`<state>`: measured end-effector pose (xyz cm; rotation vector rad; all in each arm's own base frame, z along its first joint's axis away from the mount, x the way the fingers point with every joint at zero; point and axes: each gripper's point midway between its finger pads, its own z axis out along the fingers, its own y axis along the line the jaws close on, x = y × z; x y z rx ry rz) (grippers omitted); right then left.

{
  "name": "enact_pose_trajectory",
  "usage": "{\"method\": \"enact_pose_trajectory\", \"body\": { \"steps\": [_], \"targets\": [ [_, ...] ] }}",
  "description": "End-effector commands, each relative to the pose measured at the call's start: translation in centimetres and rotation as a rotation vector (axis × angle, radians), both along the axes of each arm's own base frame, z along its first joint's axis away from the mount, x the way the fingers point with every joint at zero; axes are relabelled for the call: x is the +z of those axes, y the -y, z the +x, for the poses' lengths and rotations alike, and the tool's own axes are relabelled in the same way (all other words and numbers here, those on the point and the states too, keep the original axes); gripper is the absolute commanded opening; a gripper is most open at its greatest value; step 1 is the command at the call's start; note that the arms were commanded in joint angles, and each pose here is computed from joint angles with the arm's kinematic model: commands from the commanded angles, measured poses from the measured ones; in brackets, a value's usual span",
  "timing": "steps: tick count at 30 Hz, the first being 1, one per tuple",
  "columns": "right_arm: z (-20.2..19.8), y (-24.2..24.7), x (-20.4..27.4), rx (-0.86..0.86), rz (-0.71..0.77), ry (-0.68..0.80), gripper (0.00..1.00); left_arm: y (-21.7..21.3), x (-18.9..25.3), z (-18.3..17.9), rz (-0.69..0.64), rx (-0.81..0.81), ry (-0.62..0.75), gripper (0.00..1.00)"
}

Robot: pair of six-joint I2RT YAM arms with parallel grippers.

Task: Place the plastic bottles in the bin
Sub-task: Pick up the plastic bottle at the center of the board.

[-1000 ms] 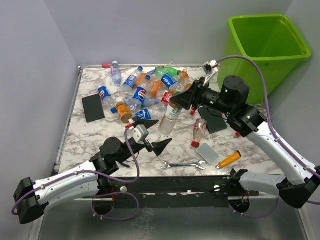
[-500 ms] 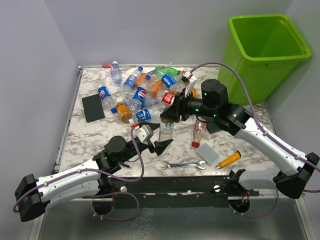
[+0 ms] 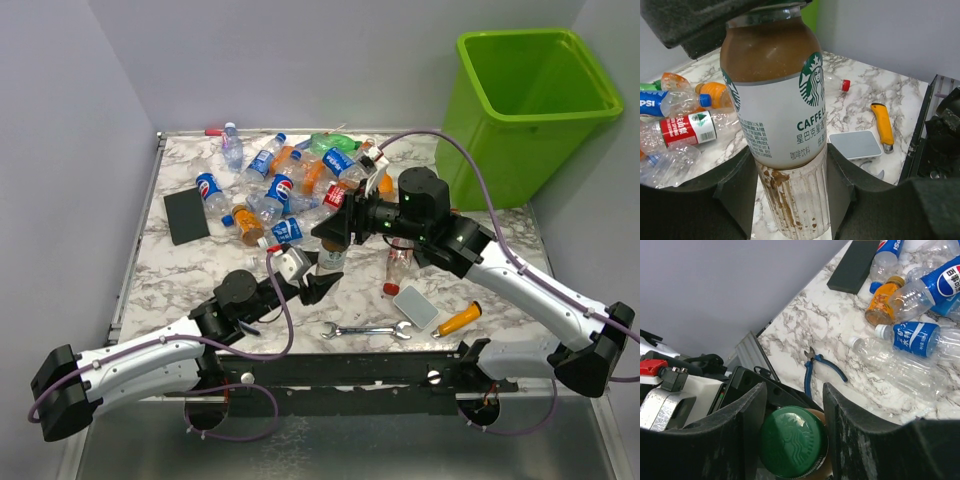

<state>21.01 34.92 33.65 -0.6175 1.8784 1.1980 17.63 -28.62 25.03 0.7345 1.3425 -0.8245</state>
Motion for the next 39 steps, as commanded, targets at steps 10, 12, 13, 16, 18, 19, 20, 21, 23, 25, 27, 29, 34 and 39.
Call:
{"method": "enact_pose_trajectory", "body": {
  "steps": [10, 12, 13, 16, 18, 19, 20, 21, 23, 25, 27, 29, 34, 39],
  "targets": [
    [0.3, 0.6, 0.8, -0.109, 0.177, -0.032, 0.71, -1.0, 2.8, -0.1, -0.087, 0.03, 0.062, 0.31],
    [0.3, 0.9, 1.3, -0.119, 0.201, -0.011, 0.72, -1.2, 3.0, 0.0, -0.094, 0.04, 0.064, 0.31],
    [0.3, 1.0, 1.1, -0.123, 0.203, -0.01, 0.72, -1.3, 3.0, 0.1, -0.096, 0.043, 0.064, 0.31],
    [0.3, 1.2, 0.9, -0.136, 0.208, -0.012, 0.68, -1.1, 3.0, -0.1, -0.107, 0.033, 0.043, 0.31],
    [0.4, 1.3, 1.0, -0.142, 0.217, -0.006, 0.62, -1.0, 2.9, -0.2, -0.105, 0.026, 0.04, 0.31],
    [0.4, 1.3, 1.2, -0.146, 0.222, -0.002, 0.56, -0.9, 2.9, -0.2, -0.105, 0.023, 0.038, 0.31],
    [0.5, 1.4, 1.3, -0.151, 0.227, 0.002, 0.49, -0.9, 2.8, -0.2, -0.105, 0.023, 0.037, 0.31],
    [0.6, 1.4, 1.3, -0.155, 0.229, 0.006, 0.42, -0.9, 2.8, -0.2, -0.105, 0.021, 0.036, 0.31],
    [0.7, 1.3, 1.4, -0.153, 0.233, 0.011, 0.29, -0.9, 2.8, -0.2, -0.106, 0.021, 0.035, 0.32],
    [0.7, 1.1, 1.6, -0.143, 0.235, 0.018, 0.18, -1.0, 2.9, -0.2, -0.108, 0.024, 0.035, 0.42],
    [0.9, 1.3, 1.9, -0.154, 0.229, 0.029, 0.03, -1.1, 2.9, -0.2, -0.112, 0.03, 0.033, 0.71],
    [1.5, 2.1, 2.8, -0.202, 0.203, 0.07, 0.0, -1.4, 3.0, 0.1, -0.122, 0.052, 0.028, 0.92],
    [4.9, 8.3, 9.4, -0.498, 0.054, 0.296, 0.0, -3.3, 4.1, 0.9, -0.173, 0.149, 0.037, 0.99],
    [8.9, 18.7, 19.5, -1.034, -0.099, 0.538, 0.0, -5.3, 5.1, 1.9, -0.218, 0.251, 0.041, 0.99]
  ]
}}
